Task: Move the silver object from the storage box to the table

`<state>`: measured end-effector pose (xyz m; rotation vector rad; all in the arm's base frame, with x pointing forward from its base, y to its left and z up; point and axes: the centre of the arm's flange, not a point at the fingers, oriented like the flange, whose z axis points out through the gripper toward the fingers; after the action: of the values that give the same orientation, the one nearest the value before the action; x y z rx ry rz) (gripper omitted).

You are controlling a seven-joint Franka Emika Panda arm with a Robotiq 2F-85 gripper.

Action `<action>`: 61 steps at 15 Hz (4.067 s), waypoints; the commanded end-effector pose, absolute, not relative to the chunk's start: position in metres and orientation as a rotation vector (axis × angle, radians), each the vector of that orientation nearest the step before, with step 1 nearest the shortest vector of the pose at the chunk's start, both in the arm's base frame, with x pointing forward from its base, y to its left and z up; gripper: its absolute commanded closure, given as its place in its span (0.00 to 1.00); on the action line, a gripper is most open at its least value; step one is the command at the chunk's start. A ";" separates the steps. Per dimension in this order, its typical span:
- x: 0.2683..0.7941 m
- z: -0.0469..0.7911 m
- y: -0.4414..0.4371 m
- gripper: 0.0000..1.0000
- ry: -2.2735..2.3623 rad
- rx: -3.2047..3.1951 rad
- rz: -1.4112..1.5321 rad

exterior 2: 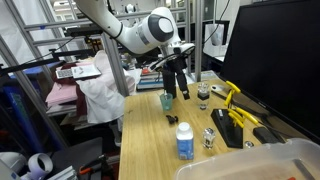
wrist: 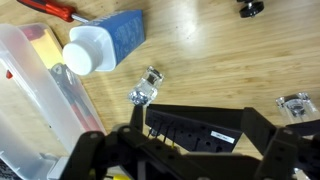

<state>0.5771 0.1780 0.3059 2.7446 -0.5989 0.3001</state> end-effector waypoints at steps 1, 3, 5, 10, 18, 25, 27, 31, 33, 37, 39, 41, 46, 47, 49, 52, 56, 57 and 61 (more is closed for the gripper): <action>0.580 0.329 0.159 0.00 -0.683 2.719 0.318; 0.580 0.353 0.133 0.00 -0.806 2.673 0.307; 0.577 0.374 0.100 0.00 -0.942 2.614 0.270; 0.598 0.382 0.036 0.00 -1.340 2.492 0.292; 0.594 0.381 0.035 0.00 -1.310 2.494 0.293; 0.628 0.370 0.009 0.00 -1.714 2.287 0.421; 0.644 0.364 -0.009 0.00 -1.855 2.196 0.466; 0.679 0.336 -0.041 0.00 -2.099 1.942 0.454; 0.662 0.332 -0.045 0.00 -2.059 1.982 0.463; 0.667 0.327 -0.044 0.00 -2.063 1.972 0.468; 0.667 0.329 -0.043 0.00 -2.065 1.973 0.471; 0.666 0.329 -0.043 0.00 -2.064 1.973 0.470; 0.665 0.334 -0.060 0.00 -2.168 1.891 0.516; 0.664 0.335 -0.071 0.00 -2.219 1.851 0.510; 0.664 0.336 -0.096 0.00 -2.348 1.758 0.521; 0.668 0.327 -0.137 0.00 -2.546 1.649 0.497; 0.671 0.301 -0.182 0.00 -2.779 1.401 0.493; 0.671 0.293 -0.192 0.00 -2.816 1.318 0.520; 0.659 0.267 -0.214 0.00 -2.830 1.180 0.516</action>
<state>0.6593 -0.2143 0.2668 1.1765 -2.8304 0.5162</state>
